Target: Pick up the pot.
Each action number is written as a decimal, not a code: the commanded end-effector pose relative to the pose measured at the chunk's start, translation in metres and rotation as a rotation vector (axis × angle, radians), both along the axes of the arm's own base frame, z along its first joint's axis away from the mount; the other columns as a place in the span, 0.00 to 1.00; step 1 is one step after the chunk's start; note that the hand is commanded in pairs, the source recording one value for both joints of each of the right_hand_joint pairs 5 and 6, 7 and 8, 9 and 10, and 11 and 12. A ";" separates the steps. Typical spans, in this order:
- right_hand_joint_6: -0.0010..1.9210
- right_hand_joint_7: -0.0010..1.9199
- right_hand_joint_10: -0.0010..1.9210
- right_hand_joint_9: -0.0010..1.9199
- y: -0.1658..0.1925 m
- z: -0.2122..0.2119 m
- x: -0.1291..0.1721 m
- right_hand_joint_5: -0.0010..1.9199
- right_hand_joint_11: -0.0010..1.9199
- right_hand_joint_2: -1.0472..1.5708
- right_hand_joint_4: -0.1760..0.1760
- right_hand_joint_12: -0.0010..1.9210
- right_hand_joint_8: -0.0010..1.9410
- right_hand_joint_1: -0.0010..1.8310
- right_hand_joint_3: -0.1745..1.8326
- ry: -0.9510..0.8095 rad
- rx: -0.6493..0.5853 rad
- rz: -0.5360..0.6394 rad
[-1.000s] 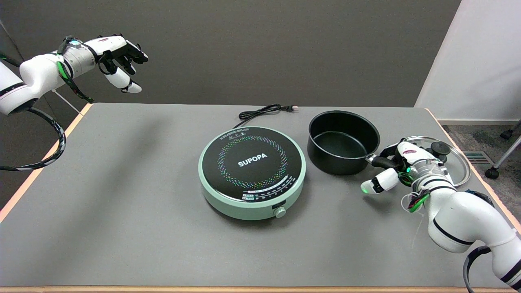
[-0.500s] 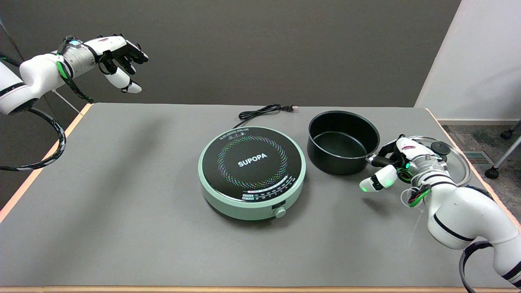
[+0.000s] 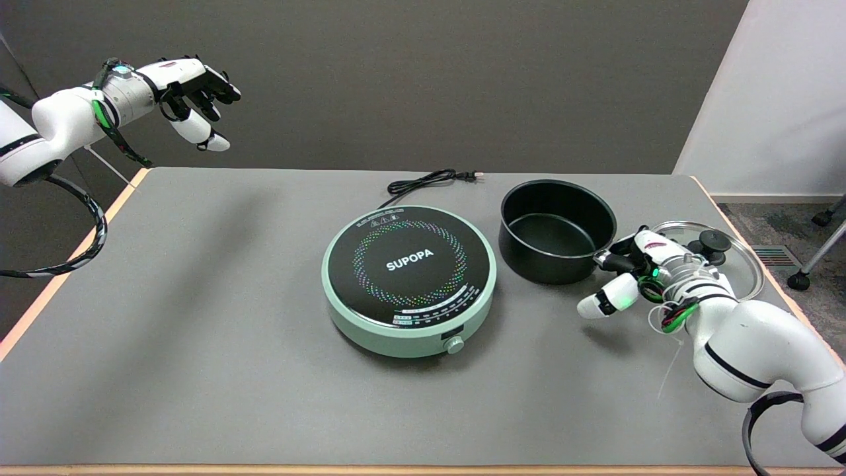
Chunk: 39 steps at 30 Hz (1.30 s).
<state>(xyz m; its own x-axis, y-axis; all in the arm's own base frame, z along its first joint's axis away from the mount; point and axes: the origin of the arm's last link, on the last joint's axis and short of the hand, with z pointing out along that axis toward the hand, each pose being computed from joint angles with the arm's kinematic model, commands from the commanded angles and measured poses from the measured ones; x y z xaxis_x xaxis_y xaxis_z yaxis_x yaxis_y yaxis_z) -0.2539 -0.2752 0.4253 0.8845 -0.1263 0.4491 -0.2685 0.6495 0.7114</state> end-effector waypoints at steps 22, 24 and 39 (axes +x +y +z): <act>0.48 0.48 0.48 0.48 -0.003 0.020 0.022 0.48 0.48 0.24 0.66 0.48 0.48 0.68 0.52 0.047 0.020 0.009; 0.48 0.48 0.48 0.48 -0.005 0.023 0.026 0.48 0.48 0.24 0.66 0.48 0.48 0.69 0.56 0.059 0.022 0.014; 0.47 0.47 0.47 0.47 -0.007 0.024 0.026 0.47 0.47 0.18 1.00 0.47 0.46 0.62 0.85 0.063 0.042 0.020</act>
